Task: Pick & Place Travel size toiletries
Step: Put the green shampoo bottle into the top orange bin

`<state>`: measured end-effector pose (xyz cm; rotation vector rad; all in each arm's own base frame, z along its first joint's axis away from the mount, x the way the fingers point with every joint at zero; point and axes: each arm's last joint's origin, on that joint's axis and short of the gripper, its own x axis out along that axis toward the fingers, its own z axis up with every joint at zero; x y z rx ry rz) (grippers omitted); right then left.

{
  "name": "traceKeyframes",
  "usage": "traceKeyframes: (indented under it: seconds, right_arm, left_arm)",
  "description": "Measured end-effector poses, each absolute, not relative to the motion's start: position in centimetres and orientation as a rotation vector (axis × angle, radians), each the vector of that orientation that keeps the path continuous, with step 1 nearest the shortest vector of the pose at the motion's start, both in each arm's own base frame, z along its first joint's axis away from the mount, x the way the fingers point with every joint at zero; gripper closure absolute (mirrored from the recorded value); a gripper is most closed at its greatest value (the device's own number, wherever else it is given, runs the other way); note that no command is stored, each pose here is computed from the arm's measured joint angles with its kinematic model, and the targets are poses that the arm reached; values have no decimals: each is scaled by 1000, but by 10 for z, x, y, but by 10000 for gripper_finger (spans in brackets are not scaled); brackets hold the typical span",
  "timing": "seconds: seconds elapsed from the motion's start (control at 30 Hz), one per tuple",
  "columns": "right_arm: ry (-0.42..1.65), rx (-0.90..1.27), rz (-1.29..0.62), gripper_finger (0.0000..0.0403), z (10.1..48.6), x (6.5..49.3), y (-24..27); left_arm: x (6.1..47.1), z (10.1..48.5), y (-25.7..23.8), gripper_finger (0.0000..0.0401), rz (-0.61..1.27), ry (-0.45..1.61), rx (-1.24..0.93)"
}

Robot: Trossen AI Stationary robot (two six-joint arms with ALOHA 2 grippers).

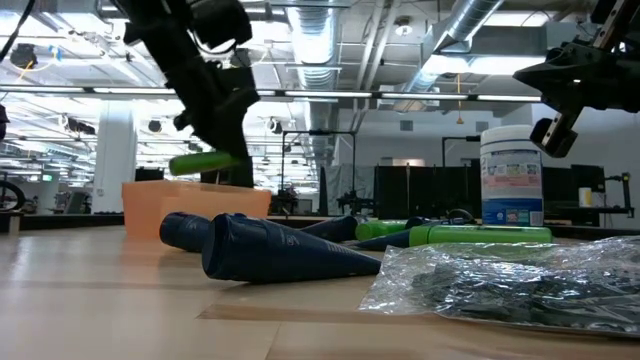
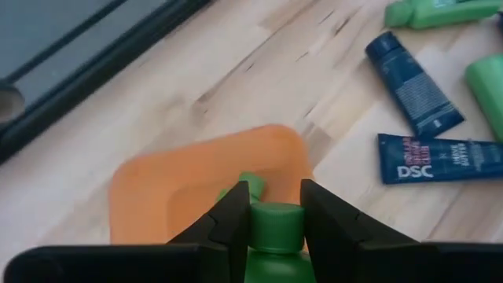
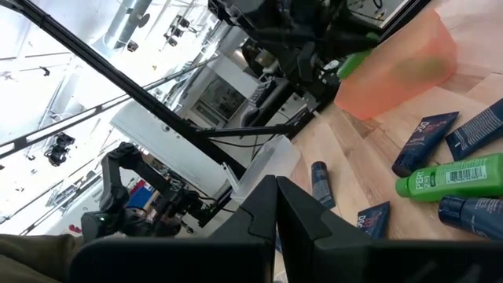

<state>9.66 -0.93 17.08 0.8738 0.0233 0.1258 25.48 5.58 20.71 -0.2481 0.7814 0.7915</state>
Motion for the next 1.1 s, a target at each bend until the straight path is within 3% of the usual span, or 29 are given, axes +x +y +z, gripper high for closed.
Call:
traceKeyframes:
  seconds: [0.5, 1.1]
  right_arm:
    - [23, 873, 125, 403, 171, 97, -9]
    - [23, 872, 125, 403, 171, 97, -9]
  left_arm:
    - [245, 183, 54, 311, 875, 712, -435]
    - [245, 179, 54, 311, 894, 677, -492]
